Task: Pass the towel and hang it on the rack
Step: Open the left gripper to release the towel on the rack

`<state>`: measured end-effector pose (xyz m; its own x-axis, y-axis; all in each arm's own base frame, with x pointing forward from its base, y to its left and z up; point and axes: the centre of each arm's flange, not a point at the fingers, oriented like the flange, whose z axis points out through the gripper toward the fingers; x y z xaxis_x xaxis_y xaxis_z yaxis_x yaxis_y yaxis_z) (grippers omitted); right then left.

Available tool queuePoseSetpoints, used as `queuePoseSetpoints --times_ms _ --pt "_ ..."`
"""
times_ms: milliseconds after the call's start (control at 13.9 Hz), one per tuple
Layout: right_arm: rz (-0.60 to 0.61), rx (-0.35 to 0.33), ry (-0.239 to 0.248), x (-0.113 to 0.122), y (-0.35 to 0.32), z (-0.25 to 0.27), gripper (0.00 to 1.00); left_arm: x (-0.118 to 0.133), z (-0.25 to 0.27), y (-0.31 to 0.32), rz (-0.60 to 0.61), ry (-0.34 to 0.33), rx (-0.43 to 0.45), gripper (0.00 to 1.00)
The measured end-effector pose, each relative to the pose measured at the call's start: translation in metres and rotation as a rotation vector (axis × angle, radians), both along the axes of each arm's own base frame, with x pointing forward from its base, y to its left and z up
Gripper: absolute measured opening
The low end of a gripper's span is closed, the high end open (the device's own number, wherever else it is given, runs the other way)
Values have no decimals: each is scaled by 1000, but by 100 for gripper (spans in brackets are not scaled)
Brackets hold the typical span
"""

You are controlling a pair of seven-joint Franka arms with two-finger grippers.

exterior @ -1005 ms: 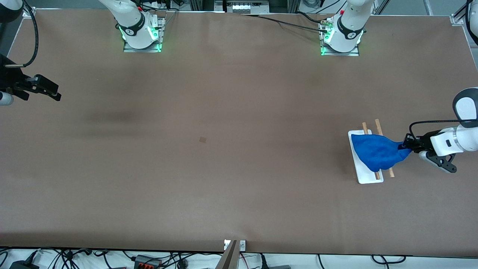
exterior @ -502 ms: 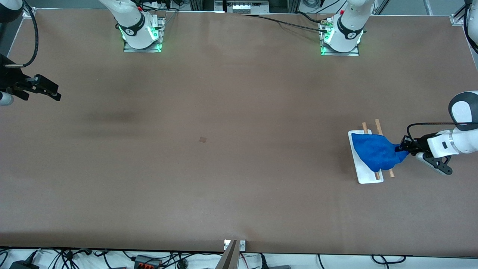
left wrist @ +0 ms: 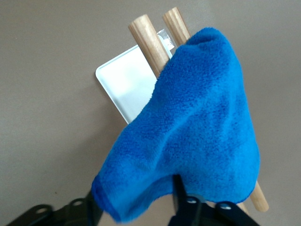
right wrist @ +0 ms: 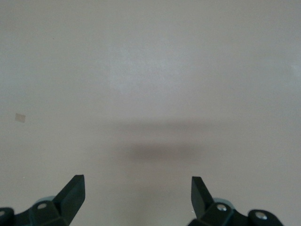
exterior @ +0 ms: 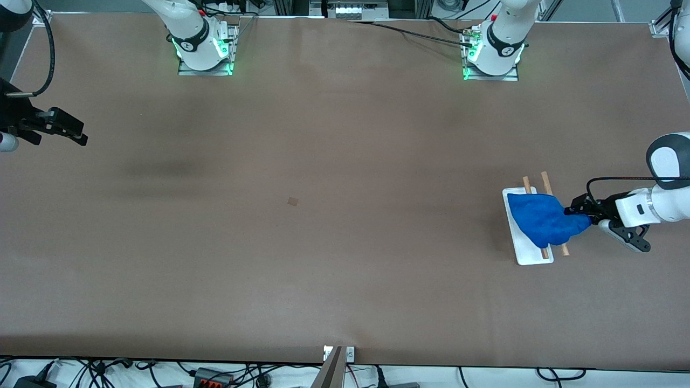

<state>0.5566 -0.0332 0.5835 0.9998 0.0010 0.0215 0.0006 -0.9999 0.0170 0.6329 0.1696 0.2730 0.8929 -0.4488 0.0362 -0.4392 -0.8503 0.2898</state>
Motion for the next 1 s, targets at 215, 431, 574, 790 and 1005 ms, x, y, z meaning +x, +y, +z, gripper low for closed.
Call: queuePoseSetpoints --times_ms 215,431,574,790,1005 --pt "0 0 -3 0 0 1 100 -2 0 8 -7 -6 -2 99" --pt "0 0 -3 0 0 2 100 -2 1 11 -5 -9 -1 100" --pt "0 0 -4 0 0 2 100 -1 2 12 -4 -12 0 100" --pt "1 0 -4 0 0 2 100 1 8 13 -4 -17 0 100" --pt "1 0 -2 0 1 2 100 9 33 14 -18 -1 -8 100"
